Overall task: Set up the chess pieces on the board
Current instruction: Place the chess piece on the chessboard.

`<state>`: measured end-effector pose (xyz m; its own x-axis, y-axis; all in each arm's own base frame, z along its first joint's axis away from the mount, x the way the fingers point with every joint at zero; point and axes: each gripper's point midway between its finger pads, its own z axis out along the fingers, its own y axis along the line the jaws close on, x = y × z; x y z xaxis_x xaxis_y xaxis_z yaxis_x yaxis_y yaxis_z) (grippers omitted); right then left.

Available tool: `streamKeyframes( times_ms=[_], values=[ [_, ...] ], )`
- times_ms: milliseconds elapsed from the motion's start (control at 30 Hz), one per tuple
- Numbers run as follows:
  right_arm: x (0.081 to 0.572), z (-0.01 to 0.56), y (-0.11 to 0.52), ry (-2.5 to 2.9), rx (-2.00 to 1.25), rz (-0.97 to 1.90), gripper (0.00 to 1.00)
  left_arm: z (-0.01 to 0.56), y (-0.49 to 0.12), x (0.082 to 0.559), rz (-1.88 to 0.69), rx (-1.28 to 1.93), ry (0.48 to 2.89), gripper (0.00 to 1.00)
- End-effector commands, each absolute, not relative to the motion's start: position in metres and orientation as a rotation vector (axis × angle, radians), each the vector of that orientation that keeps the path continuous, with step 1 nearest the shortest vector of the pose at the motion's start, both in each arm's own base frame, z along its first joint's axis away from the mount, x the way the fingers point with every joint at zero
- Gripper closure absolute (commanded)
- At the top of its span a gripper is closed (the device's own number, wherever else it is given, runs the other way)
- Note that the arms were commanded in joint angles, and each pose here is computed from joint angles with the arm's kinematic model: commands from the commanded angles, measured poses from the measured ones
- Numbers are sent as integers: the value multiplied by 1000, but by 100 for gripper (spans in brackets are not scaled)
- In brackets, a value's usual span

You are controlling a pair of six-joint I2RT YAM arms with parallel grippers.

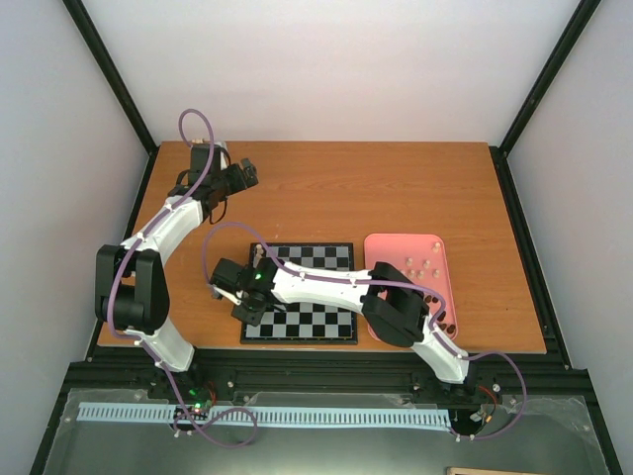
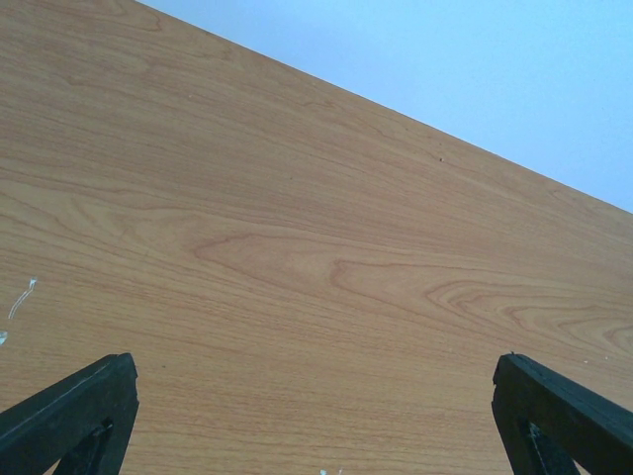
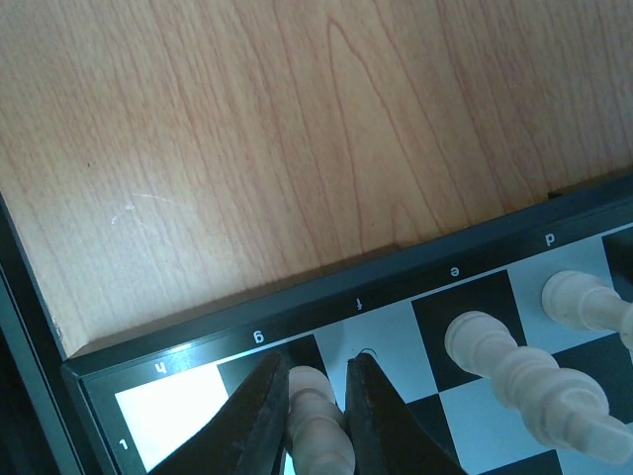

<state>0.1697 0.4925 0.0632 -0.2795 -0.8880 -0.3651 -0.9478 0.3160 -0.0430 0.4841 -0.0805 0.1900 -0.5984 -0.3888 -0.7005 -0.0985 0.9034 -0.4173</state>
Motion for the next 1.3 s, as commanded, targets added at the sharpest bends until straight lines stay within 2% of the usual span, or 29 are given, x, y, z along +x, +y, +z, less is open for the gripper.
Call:
streamKeyframes(
  times_ms=[0, 1267],
  values=[
    [172, 61, 498, 2243, -1653, 267, 83, 200, -77, 488, -405, -327, 2165, 0],
    [194, 45, 491, 2238, -1653, 201, 81, 194, -77, 491, -400, -329, 2174, 0]
  ],
)
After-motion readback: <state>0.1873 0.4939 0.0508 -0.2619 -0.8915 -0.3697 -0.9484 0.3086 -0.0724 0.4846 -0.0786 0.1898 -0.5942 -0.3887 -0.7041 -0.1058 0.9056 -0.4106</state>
